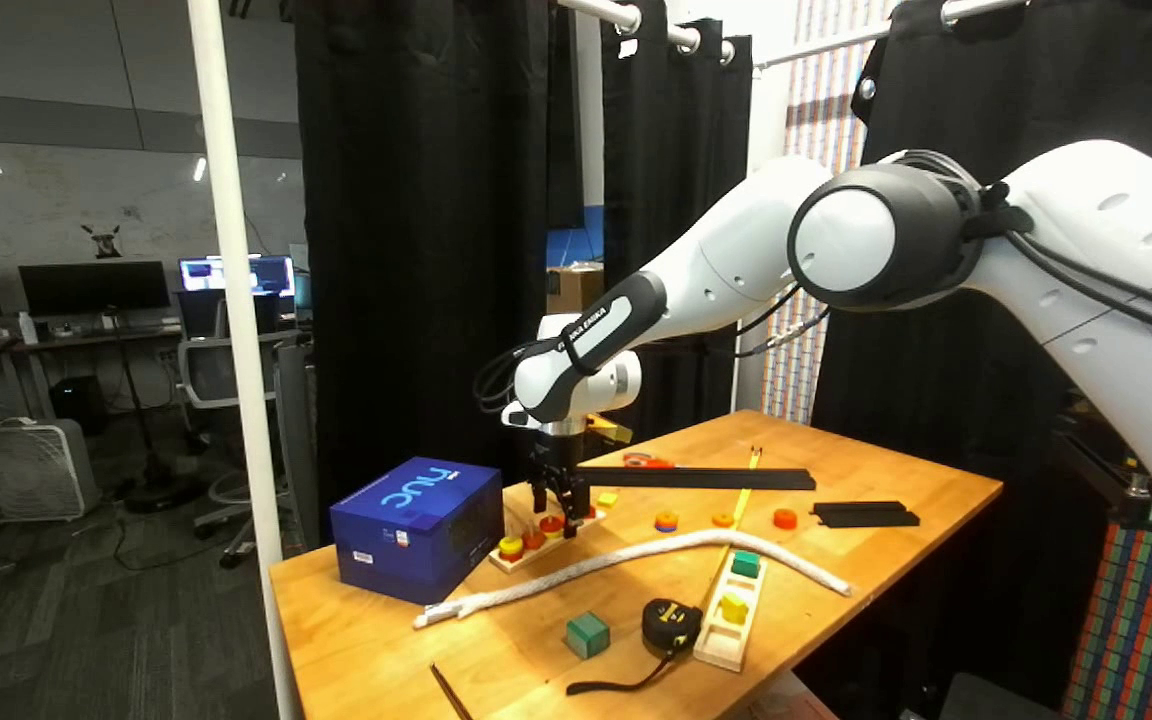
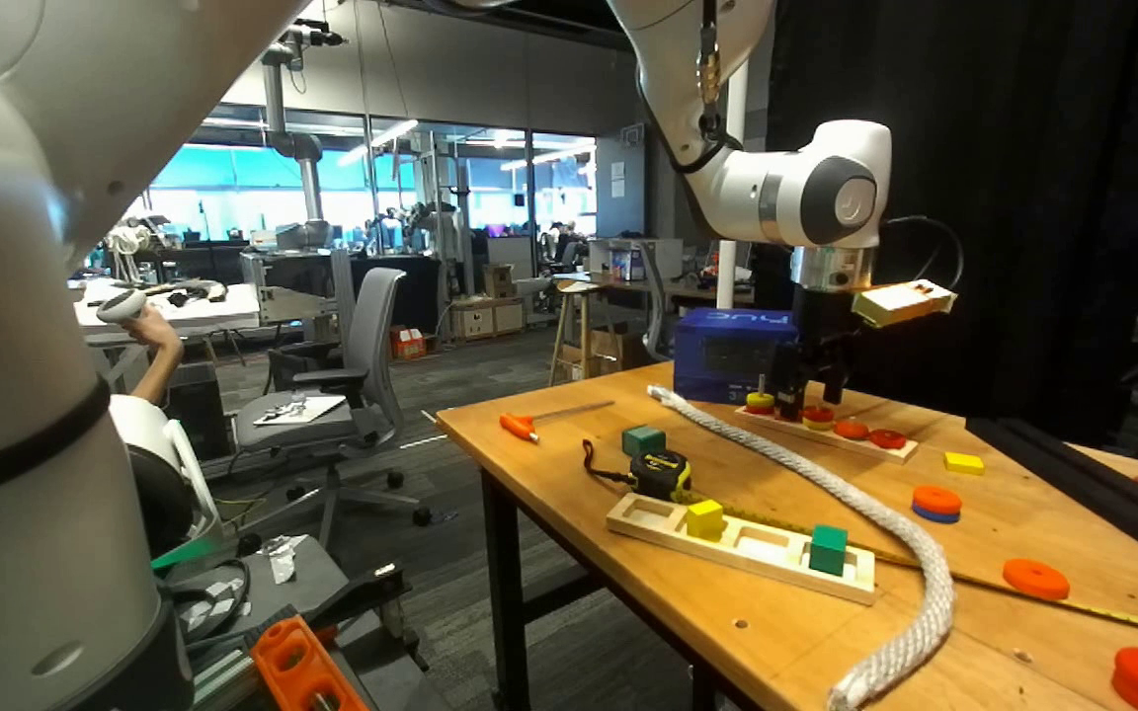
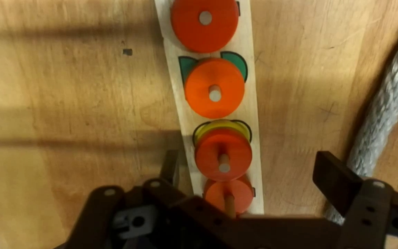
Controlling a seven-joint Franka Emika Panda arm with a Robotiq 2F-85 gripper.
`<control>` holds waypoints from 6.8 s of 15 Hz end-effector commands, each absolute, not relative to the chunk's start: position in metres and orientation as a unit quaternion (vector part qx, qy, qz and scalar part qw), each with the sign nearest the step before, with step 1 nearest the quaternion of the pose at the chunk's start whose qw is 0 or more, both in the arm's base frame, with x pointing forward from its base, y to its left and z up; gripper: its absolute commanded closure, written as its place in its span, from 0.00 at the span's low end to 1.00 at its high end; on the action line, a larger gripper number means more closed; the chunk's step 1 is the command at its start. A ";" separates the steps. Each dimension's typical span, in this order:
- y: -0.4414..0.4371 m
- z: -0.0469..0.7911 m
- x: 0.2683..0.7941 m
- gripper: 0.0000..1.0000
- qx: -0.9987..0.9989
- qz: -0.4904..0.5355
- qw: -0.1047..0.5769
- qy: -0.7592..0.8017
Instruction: Pick up the yellow and orange circles from the wooden object then put them on the table.
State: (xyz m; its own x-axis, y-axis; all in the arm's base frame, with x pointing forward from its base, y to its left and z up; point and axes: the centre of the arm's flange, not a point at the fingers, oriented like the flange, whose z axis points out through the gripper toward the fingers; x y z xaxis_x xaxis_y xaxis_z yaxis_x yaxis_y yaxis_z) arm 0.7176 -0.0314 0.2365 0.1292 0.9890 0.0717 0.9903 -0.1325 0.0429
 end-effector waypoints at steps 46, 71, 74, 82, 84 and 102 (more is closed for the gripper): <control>-0.102 0.337 0.677 0.74 -0.813 0.009 0.005 -0.582; -0.124 0.249 0.620 0.74 -0.844 0.018 0.133 -0.520; -0.127 0.245 0.611 0.74 -0.845 0.014 0.135 -0.517; -0.132 0.237 0.592 0.74 -0.849 0.014 0.150 -0.506; -0.132 0.236 0.589 0.74 -0.851 0.014 0.152 -0.503; -0.073 0.385 0.571 0.00 -0.895 -0.024 0.087 -0.436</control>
State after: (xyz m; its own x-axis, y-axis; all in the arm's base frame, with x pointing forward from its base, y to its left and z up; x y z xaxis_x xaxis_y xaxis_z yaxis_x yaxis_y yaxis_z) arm 0.5946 -0.1005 0.3212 0.5405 0.8346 0.1065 0.8355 -0.5174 -0.1853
